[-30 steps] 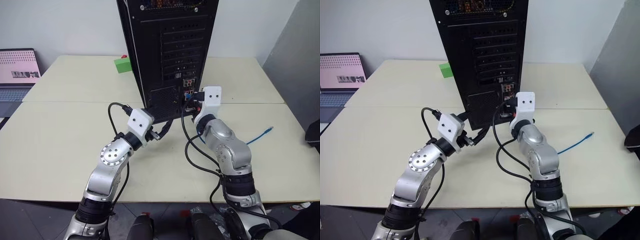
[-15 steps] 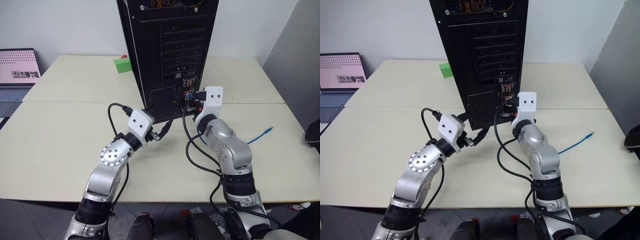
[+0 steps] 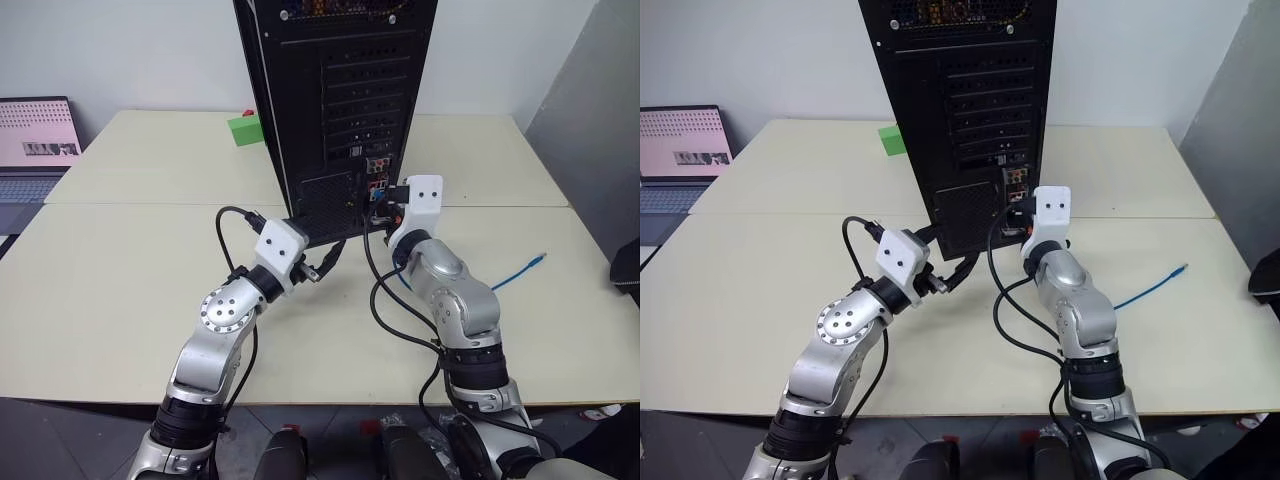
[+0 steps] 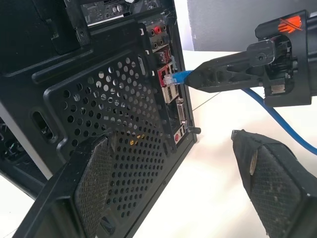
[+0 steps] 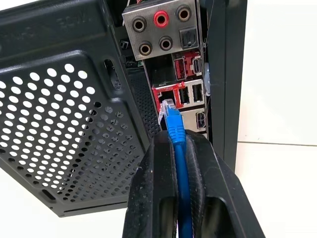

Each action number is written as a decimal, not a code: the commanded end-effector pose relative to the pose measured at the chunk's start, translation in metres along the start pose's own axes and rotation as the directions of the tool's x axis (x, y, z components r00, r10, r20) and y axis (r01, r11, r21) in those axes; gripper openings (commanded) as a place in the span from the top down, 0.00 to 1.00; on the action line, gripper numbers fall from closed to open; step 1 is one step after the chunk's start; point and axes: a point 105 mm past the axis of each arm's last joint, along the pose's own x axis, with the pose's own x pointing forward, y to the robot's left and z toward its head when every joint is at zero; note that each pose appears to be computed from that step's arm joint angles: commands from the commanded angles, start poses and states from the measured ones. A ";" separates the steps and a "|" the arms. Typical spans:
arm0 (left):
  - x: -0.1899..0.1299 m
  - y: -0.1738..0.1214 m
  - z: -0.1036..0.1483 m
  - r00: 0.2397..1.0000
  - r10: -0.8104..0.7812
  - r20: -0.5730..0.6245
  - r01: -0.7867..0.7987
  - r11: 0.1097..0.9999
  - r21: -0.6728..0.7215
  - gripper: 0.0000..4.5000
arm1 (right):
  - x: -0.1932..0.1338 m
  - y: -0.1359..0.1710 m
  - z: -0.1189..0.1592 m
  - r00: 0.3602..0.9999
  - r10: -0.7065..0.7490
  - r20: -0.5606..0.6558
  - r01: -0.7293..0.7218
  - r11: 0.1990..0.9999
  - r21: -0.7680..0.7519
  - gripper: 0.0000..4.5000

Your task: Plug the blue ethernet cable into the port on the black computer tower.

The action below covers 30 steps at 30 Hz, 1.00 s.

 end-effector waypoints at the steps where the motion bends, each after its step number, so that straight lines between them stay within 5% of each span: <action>1: -0.002 0.001 0.014 0.999 0.003 0.052 -0.005 1.000 0.031 0.12 | 0.002 0.006 0.021 0.997 0.016 0.081 -0.015 1.000 -0.014 1.00; 30: -0.003 0.000 0.018 0.998 0.008 0.069 -0.010 1.000 0.023 0.12 | 0.018 0.033 0.016 0.995 0.031 0.096 -0.027 0.999 -0.046 1.00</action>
